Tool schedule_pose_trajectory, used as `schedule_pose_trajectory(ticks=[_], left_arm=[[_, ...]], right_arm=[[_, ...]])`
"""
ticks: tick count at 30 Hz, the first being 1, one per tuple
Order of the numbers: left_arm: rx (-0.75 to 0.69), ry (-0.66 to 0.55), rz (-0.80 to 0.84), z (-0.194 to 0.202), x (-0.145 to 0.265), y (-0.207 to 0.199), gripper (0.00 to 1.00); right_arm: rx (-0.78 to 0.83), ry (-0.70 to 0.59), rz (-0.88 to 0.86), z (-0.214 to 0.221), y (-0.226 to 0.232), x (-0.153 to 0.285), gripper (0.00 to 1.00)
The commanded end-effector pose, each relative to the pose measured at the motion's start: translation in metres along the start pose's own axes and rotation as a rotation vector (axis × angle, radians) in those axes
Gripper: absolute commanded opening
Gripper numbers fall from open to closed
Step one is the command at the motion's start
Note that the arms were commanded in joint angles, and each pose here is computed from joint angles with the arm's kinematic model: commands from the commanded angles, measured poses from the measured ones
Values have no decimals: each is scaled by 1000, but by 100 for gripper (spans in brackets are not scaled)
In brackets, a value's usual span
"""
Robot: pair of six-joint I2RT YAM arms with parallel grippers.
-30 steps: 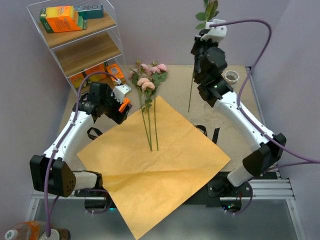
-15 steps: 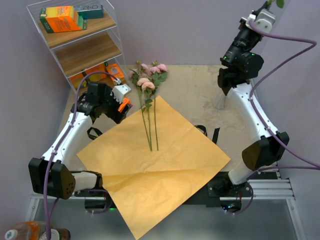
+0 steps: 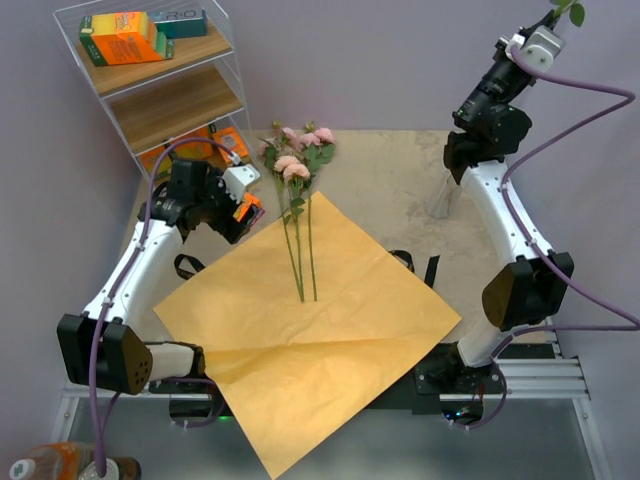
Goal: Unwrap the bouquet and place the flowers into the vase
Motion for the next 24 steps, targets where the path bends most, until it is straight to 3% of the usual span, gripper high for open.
schedule_pose_trajectory(ticks=[1,9,20,24], left_arm=[[-19,-25,7,-10,7,2,99],[-22,-34,-1,-10,12,3,99],[34,-45,18,-7,15,7,99],[28,-82,16,-17,24,5,99]], right_arm=[[-27,-10,31,7,-4,5,0],[26,55,-3,36,2,24,0],[98,316,-137,94,3,71,0],[119,456,-199,118,11,90,22]])
Point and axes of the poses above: each gripper's point midway between its finger pads, its own x axis back along the fingers, its own y axis along the line the jaws close on, z = x × y, the point moved 2 cm from there along x, back along the fingers, and after that the axes turned 15 degrees about x, right-handed, at the moved point
